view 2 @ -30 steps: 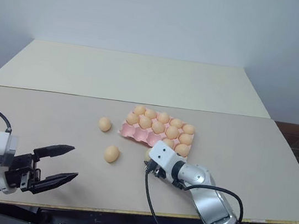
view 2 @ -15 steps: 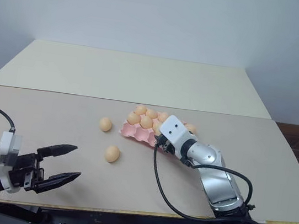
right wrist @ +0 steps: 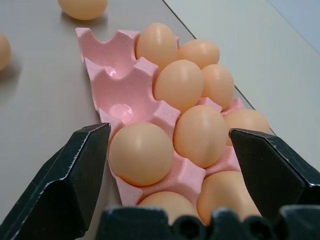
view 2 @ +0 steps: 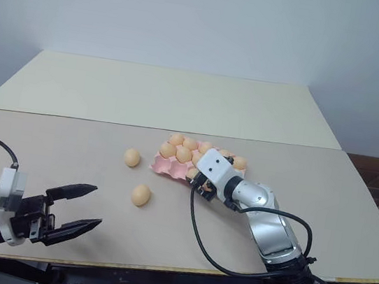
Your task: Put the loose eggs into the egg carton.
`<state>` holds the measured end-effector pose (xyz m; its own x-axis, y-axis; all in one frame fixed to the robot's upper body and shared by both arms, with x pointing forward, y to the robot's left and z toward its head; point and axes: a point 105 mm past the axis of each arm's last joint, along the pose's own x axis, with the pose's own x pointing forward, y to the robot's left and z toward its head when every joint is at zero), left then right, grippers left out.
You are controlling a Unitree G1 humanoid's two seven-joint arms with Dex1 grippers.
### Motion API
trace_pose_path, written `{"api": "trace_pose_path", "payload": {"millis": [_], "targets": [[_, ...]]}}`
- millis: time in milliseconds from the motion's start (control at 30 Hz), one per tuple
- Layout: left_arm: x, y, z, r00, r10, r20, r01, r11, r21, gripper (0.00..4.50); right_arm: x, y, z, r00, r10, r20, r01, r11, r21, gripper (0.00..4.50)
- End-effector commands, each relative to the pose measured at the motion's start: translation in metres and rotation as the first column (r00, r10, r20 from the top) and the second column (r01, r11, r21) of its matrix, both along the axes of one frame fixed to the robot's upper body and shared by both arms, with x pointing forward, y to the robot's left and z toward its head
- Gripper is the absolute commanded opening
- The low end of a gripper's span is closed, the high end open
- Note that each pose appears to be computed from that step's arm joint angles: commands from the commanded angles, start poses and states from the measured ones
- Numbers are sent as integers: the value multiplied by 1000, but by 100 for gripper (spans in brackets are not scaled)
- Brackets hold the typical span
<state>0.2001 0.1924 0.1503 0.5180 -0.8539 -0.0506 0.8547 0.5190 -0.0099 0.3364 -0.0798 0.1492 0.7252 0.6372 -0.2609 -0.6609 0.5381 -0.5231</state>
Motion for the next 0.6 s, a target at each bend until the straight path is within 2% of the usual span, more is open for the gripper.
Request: {"api": "trace_pose_path", "payload": {"millis": [33,133,200,300,367,600], "targets": [[1,1,7,999,0,42,0,1000,7,450,-9,-1,25,995,22,94,-23,1000,14,447],[3,6,5,999,13,37,-14,1000,17,450,-28,-5,41,991,53,127,-58,998,36,447],[11,17,2,995,75,60,-79,995,58,450,-46,-11,49,987,77,140,-83,996,36,447],[27,34,-2,974,184,132,-200,972,121,450,-69,-20,51,986,111,124,-113,994,11,447],[34,39,0,963,223,153,-241,964,113,450,-82,-26,49,986,126,105,-125,992,-11,447],[35,33,2,979,157,126,-169,982,87,450,-97,-34,40,993,109,48,-108,994,-35,447]]}}
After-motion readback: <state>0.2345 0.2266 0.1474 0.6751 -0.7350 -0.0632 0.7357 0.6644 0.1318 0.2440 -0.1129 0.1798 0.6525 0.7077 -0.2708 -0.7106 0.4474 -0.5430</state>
